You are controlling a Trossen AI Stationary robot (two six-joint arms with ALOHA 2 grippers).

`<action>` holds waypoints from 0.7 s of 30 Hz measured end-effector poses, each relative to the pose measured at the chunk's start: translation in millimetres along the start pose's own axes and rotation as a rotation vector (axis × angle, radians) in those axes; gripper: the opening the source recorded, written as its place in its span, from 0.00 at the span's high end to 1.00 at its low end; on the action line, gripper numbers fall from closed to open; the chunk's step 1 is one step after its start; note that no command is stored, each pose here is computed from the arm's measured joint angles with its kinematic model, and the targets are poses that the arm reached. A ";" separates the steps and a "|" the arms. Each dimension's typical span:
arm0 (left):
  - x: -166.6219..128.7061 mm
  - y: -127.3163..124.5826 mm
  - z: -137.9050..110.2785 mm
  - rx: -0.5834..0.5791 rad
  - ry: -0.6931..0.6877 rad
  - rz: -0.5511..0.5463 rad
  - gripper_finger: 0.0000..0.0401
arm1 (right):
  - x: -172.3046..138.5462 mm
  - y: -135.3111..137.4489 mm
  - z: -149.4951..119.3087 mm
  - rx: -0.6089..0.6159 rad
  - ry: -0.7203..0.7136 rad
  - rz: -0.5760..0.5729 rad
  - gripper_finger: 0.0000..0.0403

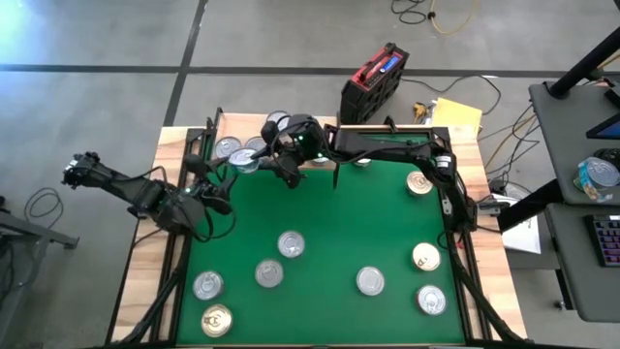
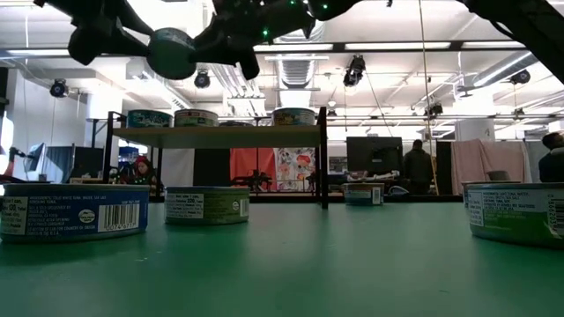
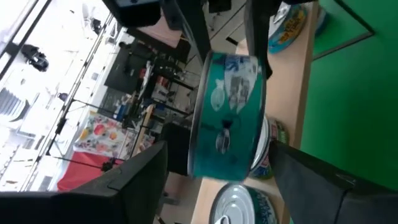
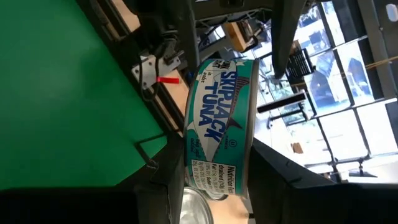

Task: Stack canned seafood by type on shelf
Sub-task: Stack the center light blue tuna can on top of the light blue tuna can on the shelf

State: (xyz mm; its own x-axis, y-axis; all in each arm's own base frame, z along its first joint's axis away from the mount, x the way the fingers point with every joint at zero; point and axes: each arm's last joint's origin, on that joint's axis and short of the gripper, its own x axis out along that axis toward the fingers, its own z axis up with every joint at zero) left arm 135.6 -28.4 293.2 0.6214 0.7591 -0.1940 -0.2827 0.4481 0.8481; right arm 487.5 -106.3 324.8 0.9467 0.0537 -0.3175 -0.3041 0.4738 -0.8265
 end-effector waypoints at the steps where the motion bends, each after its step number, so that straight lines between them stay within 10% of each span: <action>1: 0.2 0.1 1.4 -0.002 -0.011 -0.011 0.35 | 0.4 0.6 1.3 -0.001 -0.002 0.001 0.70; 14: 0.9 0.4 6.0 0.016 -0.050 -0.045 0.68 | 2.3 4.4 7.7 0.001 -0.011 0.014 0.70; 21: 1.8 0.1 7.6 0.010 -0.035 -0.015 0.56 | 2.5 3.8 8.8 -0.008 -0.012 0.004 0.70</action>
State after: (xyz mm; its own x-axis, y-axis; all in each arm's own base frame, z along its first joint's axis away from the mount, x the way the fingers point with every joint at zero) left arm 142.3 -30.6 296.8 0.6509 0.7353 -0.1892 -0.2661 0.4543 0.8502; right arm 489.7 -96.6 324.9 0.9467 0.0659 -0.3153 -0.3086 0.4668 -0.8288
